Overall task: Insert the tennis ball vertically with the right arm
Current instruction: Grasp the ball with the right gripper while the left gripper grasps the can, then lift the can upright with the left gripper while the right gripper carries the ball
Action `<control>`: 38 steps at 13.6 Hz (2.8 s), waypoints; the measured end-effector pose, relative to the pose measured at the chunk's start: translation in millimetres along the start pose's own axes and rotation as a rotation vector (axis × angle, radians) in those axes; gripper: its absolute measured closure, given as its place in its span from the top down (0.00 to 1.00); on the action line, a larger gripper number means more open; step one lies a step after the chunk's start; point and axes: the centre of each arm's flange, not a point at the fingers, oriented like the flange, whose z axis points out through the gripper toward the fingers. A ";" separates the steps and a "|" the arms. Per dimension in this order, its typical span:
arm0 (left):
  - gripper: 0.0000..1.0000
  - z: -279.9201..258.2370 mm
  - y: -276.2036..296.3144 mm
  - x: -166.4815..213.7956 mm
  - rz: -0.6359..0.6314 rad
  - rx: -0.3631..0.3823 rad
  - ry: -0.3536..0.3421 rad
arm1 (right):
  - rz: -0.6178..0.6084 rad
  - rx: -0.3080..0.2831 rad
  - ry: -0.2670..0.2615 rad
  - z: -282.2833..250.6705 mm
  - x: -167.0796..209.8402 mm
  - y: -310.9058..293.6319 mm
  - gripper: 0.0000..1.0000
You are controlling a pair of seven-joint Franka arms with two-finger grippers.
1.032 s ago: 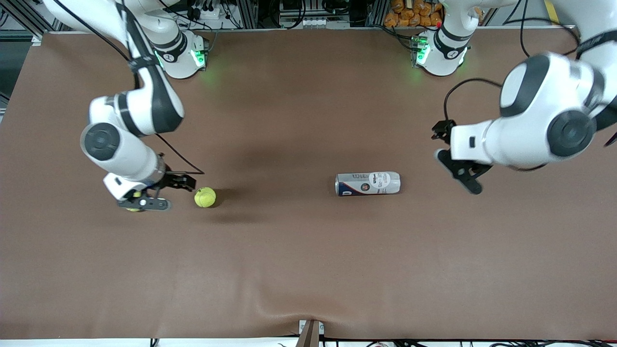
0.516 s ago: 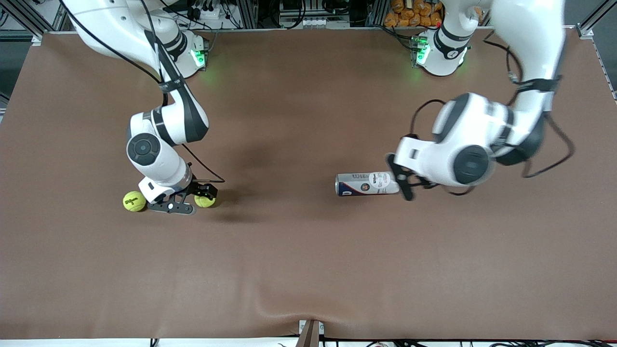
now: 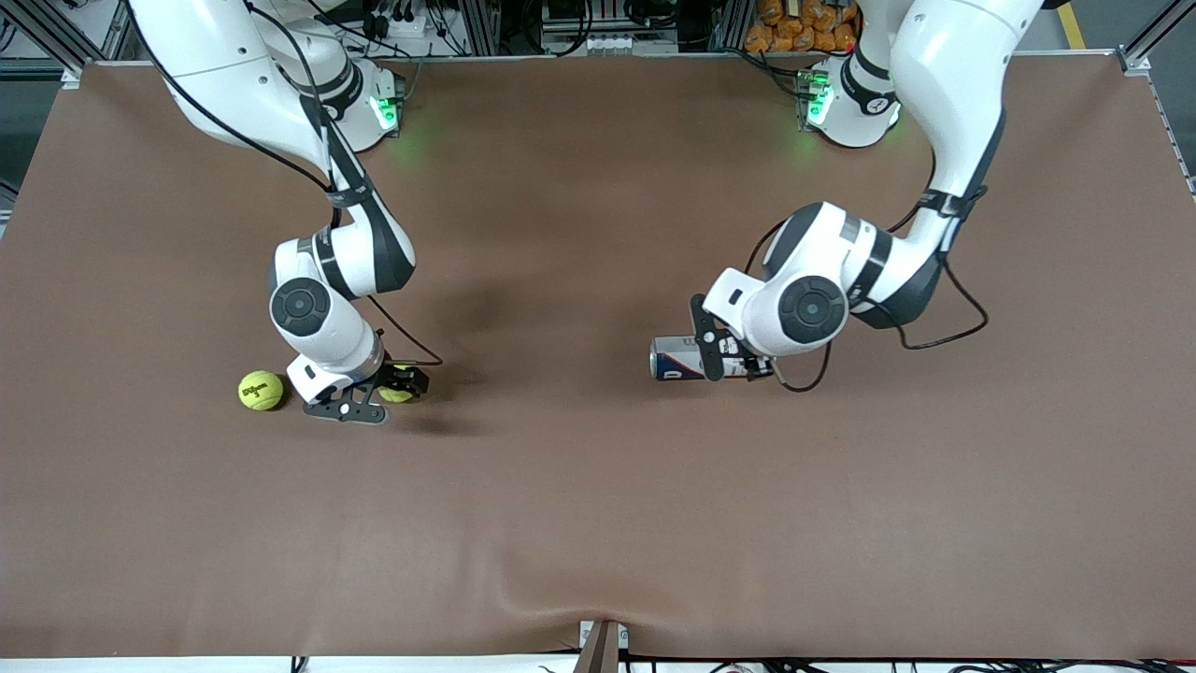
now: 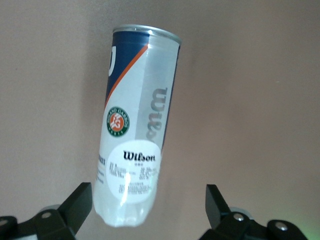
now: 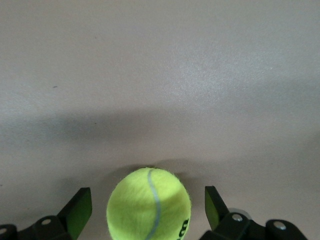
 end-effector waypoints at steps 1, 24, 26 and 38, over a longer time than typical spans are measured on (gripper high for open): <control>1.00 6.5 0.5 1.1 0.025 0.023 -0.001 | 0.000 -0.001 -0.002 1.5 -0.3 0.3 1.00; 0.94 89.8 9.4 26.8 0.182 0.125 -0.022 | 0.040 -0.006 -0.017 10.0 -10.5 -11.1 0.68; 0.76 87.6 10.2 29.0 0.186 0.130 -0.020 | 0.053 0.000 -0.006 -1.7 -6.4 -15.6 0.68; 0.59 0.5 -13.2 34.5 0.172 0.172 0.185 | 0.170 -0.057 -0.110 -226.4 39.8 -19.7 0.68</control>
